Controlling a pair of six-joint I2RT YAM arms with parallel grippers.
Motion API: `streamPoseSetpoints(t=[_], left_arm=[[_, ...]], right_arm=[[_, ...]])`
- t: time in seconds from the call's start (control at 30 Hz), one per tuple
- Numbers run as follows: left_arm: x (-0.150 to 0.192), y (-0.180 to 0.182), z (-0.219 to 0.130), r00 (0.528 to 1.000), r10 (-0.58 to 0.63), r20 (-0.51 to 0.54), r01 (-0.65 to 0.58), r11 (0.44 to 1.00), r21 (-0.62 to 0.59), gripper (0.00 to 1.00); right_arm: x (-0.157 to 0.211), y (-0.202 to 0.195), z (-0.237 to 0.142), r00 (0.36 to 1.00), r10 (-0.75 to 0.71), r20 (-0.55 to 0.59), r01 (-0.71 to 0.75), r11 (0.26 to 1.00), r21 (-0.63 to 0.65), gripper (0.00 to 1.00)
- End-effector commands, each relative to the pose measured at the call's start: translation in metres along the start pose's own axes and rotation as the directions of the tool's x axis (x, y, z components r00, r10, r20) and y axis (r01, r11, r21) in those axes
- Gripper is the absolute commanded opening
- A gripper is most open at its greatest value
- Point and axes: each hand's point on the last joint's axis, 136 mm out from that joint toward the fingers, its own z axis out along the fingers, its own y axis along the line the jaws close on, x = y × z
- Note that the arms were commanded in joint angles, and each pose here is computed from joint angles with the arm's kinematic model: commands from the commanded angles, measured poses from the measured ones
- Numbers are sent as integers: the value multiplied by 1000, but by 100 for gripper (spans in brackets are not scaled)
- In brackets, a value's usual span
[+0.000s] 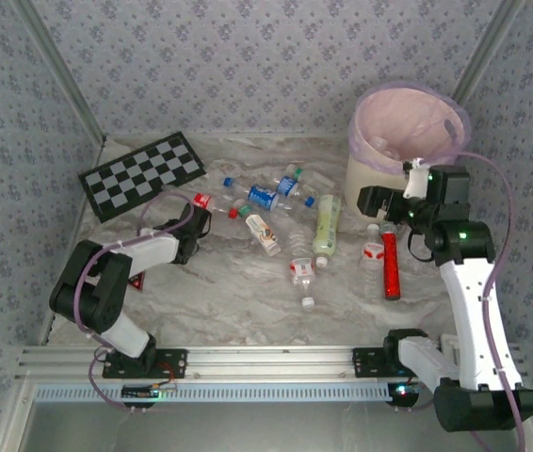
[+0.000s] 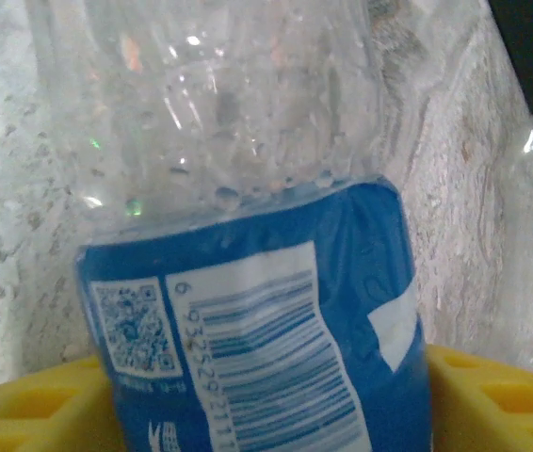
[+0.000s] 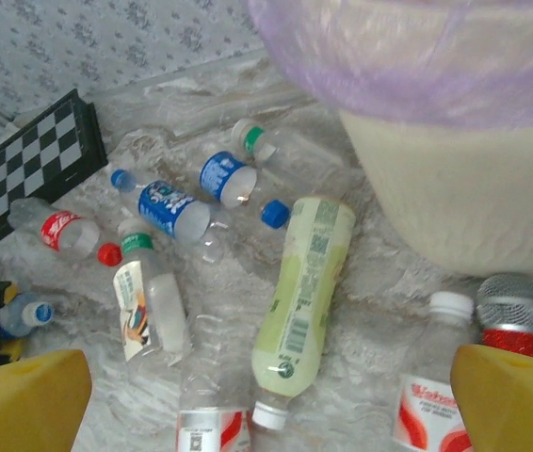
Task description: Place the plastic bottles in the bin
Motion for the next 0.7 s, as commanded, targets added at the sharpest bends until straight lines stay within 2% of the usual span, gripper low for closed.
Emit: streamPoseSetpoints(t=[0.0,0.13,0.23,0.37,0.43,0.47,0.53,0.6,0.67], left_arm=[[-7,1,-4,1000,15,26,-15,1000,-20,59],[-26,-1,-21,995,63,72,-62,998,-17,50],[-42,-8,-37,986,126,107,-128,992,11,50],[-61,-20,-63,965,225,134,-236,969,72,49],[-64,-33,-76,940,313,138,-331,933,139,45],[-61,-45,-83,911,390,135,-410,891,196,44],[-48,-64,-100,825,552,119,-560,770,307,45],[-24,-77,-122,710,698,94,-655,605,454,45],[1,-83,-145,602,794,81,-668,446,595,45]], right_arm=[[7,10,-1,999,40,-8,-40,997,-71,100],[7,10,-5,999,43,-6,-43,997,-68,100],[6,13,-11,999,40,6,-40,996,-78,100],[7,31,-18,1000,17,5,-16,985,-173,100],[8,45,-21,1000,-2,-2,1,969,-247,100],[9,51,-23,1000,-5,-7,3,960,-280,100],[10,58,-25,1000,-1,-15,-4,949,-315,100],[9,63,-25,1000,8,-16,-13,940,-340,100],[5,72,-25,1000,20,-6,-21,921,-390,100]])
